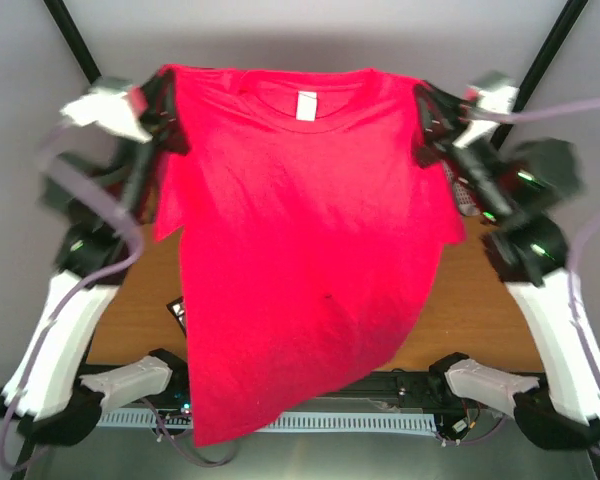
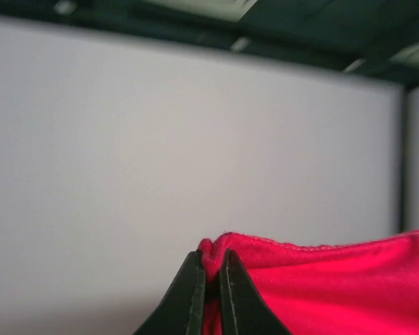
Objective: Pin the brooch onto the clothing
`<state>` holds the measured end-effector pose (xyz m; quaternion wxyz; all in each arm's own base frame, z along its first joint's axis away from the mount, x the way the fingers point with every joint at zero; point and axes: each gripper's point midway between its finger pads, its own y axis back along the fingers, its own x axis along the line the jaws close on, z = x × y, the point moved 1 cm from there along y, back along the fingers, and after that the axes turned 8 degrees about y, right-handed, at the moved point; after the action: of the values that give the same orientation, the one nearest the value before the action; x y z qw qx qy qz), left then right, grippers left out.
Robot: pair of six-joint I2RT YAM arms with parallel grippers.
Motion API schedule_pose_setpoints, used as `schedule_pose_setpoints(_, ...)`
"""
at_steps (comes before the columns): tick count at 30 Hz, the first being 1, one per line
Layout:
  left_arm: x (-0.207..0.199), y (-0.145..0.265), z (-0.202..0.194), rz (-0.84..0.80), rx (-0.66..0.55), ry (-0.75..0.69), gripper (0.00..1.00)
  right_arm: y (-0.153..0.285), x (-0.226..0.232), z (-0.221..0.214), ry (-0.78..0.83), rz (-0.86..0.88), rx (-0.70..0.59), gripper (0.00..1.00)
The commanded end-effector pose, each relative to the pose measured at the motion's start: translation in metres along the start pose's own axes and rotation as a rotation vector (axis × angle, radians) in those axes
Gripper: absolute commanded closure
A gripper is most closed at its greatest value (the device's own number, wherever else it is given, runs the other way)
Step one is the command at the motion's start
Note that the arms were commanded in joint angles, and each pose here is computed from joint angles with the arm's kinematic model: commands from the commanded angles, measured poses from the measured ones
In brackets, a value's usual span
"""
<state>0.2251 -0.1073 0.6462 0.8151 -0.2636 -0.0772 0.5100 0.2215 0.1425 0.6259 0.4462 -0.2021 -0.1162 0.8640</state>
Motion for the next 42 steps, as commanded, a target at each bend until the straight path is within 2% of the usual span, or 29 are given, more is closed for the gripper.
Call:
schedule_pose_setpoints(1,0.102,-0.049,-0.122,0.426,0.166,-0.13,0.99,-0.064,-0.042,-0.134,0.107,-0.246,0.216,0.97)
schedule_pose_setpoints(4,0.17,-0.058,-0.204,0.527,0.278,-0.126,0.99,-0.093,-0.05,-0.214,0.134,-0.246,0.269,0.97)
schedule_pose_setpoints(7,0.219,-0.061,-0.283,0.566,0.348,-0.202,0.99,-0.122,-0.068,-0.305,0.176,-0.285,0.365,0.96)
schedule_pose_setpoints(8,0.239,-0.062,-0.313,0.588,0.385,-0.216,0.95,-0.13,-0.075,-0.331,0.167,-0.287,0.387,0.88)
schedule_pose_setpoints(9,0.257,-0.066,-0.345,0.584,0.436,-0.218,0.87,-0.14,-0.081,-0.363,0.166,-0.285,0.429,0.79)
schedule_pose_setpoints(10,0.276,-0.071,-0.369,0.598,0.486,-0.196,0.66,-0.149,-0.086,-0.395,0.169,-0.296,0.486,0.69)
schedule_pose_setpoints(11,0.295,-0.071,-0.414,0.594,0.587,-0.176,0.56,-0.155,-0.083,-0.427,0.144,-0.248,0.6,0.65)
schedule_pose_setpoints(13,0.311,-0.073,-0.446,0.62,0.732,-0.198,0.45,-0.169,-0.072,-0.456,0.08,-0.127,0.743,0.58)
schedule_pose_setpoints(14,0.316,-0.075,-0.442,0.659,0.746,-0.209,0.34,-0.174,-0.069,-0.455,0.071,-0.116,0.769,0.5)
schedule_pose_setpoints(15,0.314,-0.077,-0.433,0.671,0.746,-0.207,0.22,-0.173,-0.064,-0.457,0.058,-0.105,0.8,0.39)
schedule_pose_setpoints(16,0.309,-0.077,-0.42,0.677,0.733,-0.197,0.16,-0.169,-0.063,-0.457,0.037,-0.103,0.841,0.32)
schedule_pose_setpoints(18,0.296,-0.073,-0.399,0.669,0.722,-0.141,0.03,-0.159,-0.058,-0.455,-0.023,-0.106,0.929,0.24)
schedule_pose_setpoints(19,0.287,-0.07,-0.389,0.671,0.725,-0.087,0.01,-0.15,-0.055,-0.454,-0.064,-0.108,0.984,0.23)
schedule_pose_setpoints(20,0.278,-0.064,-0.384,0.662,0.752,-0.033,0.0,-0.141,-0.051,-0.451,-0.109,-0.126,1.026,0.23)
schedule_pose_setpoints(23,0.244,-0.039,-0.383,0.601,0.804,0.156,0.0,-0.114,-0.008,-0.442,-0.251,-0.035,1.093,0.21)
schedule_pose_setpoints(28,0.179,0.012,-0.402,0.436,0.904,0.444,0.0,-0.063,0.095,-0.436,-0.56,0.194,1.121,0.17)
schedule_pose_setpoints(31,0.129,0.042,-0.421,0.325,0.992,0.509,0.0,-0.03,0.134,-0.449,-0.75,0.27,1.134,0.14)
schedule_pose_setpoints(33,0.099,0.06,-0.433,0.275,1.04,0.521,0.0,-0.018,0.132,-0.47,-0.738,0.211,1.164,0.14)
schedule_pose_setpoints(37,0.058,0.097,-0.457,0.234,1.124,0.602,0.0,-0.022,0.104,-0.519,-0.55,0.042,1.273,0.14)
schedule_pose_setpoints(42,0.026,0.125,-0.476,0.21,1.179,0.649,0.0,-0.046,0.092,-0.573,-0.421,0.016,1.341,0.16)
